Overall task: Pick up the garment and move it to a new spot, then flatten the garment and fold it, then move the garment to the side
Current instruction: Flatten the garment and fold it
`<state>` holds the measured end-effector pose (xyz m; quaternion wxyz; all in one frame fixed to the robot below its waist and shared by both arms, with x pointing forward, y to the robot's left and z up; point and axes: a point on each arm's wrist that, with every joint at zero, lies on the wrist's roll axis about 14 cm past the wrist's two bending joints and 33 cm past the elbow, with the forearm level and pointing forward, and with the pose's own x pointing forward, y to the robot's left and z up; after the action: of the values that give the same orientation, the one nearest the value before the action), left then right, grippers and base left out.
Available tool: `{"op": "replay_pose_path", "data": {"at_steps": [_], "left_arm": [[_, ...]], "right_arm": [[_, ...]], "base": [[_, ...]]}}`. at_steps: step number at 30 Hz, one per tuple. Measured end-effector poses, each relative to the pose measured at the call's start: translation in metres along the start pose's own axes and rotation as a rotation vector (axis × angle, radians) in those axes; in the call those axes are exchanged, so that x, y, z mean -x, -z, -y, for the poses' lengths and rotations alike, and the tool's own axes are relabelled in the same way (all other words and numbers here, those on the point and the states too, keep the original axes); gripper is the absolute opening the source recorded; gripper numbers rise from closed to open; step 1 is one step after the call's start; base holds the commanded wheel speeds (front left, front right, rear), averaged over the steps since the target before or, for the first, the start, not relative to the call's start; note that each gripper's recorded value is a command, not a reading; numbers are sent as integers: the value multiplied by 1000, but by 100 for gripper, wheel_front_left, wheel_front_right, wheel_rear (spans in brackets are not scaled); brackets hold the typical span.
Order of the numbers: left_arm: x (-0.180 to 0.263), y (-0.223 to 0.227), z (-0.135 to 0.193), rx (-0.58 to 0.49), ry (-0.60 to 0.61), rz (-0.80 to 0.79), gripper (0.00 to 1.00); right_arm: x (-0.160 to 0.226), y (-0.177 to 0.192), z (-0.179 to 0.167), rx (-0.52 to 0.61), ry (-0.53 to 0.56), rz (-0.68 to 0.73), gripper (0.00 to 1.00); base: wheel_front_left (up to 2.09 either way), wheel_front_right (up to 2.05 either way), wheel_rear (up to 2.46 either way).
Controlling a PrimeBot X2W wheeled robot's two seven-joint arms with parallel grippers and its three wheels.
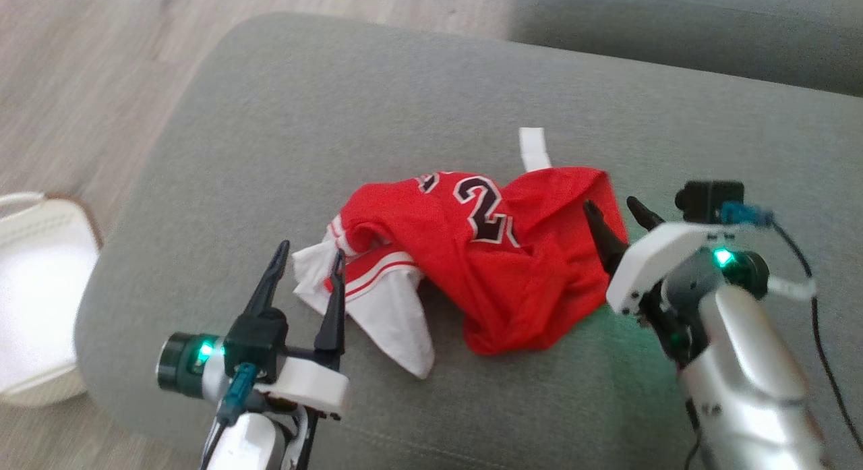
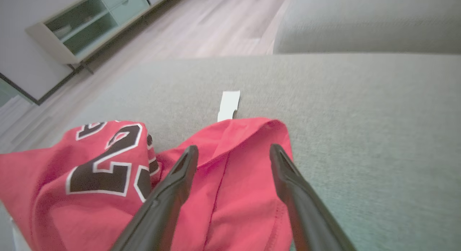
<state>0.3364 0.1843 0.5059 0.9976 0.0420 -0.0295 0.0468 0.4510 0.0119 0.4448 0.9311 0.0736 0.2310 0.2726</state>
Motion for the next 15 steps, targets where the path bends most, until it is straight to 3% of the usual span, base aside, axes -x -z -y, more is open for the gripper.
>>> {"op": "replay_pose_path", "data": {"at_steps": [7,15], "left_arm": [[10,12,-13,16,-57,-49,100],[13,19,-21,14,-87,-79,100]], "right_arm": [[-40,24,5,-124,9,-229,100],[-67,34,0,-176,3,-307,100]], "base": [[0,0,0],[0,0,0]]}}
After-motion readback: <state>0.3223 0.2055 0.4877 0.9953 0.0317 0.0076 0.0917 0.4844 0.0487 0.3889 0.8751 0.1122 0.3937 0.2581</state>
